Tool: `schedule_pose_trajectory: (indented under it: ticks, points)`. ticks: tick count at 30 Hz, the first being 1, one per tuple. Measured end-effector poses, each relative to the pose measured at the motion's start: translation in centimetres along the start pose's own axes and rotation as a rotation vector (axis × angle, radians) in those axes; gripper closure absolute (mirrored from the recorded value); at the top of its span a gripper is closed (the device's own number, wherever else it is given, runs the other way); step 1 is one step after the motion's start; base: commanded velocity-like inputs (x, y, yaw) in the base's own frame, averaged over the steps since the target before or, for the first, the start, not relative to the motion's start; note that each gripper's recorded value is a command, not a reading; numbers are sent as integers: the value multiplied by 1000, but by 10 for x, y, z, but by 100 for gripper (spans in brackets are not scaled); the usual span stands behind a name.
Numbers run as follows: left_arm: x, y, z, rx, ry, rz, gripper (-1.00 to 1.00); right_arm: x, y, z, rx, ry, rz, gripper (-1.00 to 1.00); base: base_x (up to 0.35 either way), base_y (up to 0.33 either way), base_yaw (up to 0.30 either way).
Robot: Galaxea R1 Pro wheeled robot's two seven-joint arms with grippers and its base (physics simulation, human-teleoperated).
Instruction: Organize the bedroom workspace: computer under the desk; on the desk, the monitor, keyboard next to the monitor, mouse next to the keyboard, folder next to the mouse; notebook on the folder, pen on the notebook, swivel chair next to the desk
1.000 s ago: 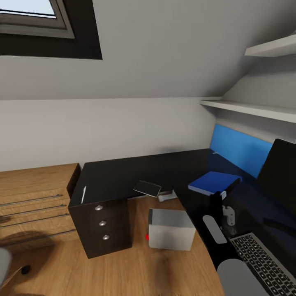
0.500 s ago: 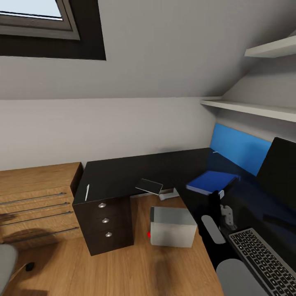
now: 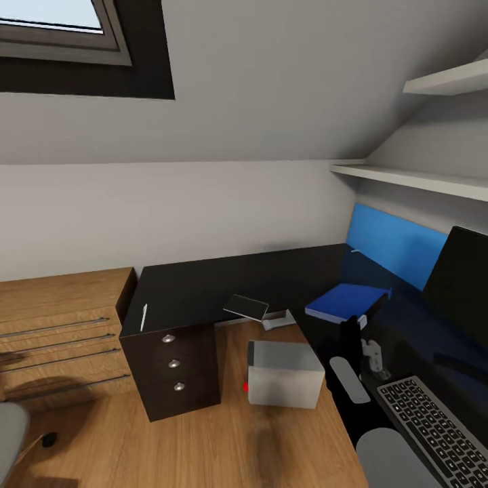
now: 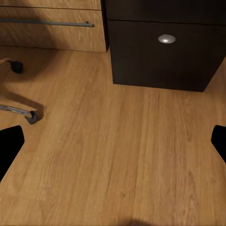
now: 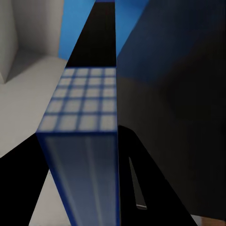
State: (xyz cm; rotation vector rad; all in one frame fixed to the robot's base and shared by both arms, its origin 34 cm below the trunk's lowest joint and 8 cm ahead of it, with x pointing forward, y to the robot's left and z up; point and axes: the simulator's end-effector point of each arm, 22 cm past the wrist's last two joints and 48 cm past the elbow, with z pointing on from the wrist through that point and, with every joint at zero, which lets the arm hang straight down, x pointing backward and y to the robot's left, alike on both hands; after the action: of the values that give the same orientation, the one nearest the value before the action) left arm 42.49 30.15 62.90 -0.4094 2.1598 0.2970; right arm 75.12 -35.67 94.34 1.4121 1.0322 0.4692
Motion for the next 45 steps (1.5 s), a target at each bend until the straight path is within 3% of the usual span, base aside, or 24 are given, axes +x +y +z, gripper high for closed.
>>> schedule_pose_trajectory:
  ticks: [10, 19, 24, 45]
  points:
    - [-1, -1, 0, 4, -3, 1, -100, 0, -6, 0, 22, 0, 1, 100, 0, 0, 0]
    - [0, -1, -1, 3, -4, 1, -100, 2, -16, -1, 68, 2, 73, 100, 0, 0, 0]
    - [0, -2, -1, 5, -3, 1, -100, 8, -17, -5, 77, 8, 88, 100, 0, 0, -13]
    - [6, 2, 5, -13, -3, -8, -100, 13, -23, -4, 77, 14, 93, 100, 0, 0, -27]
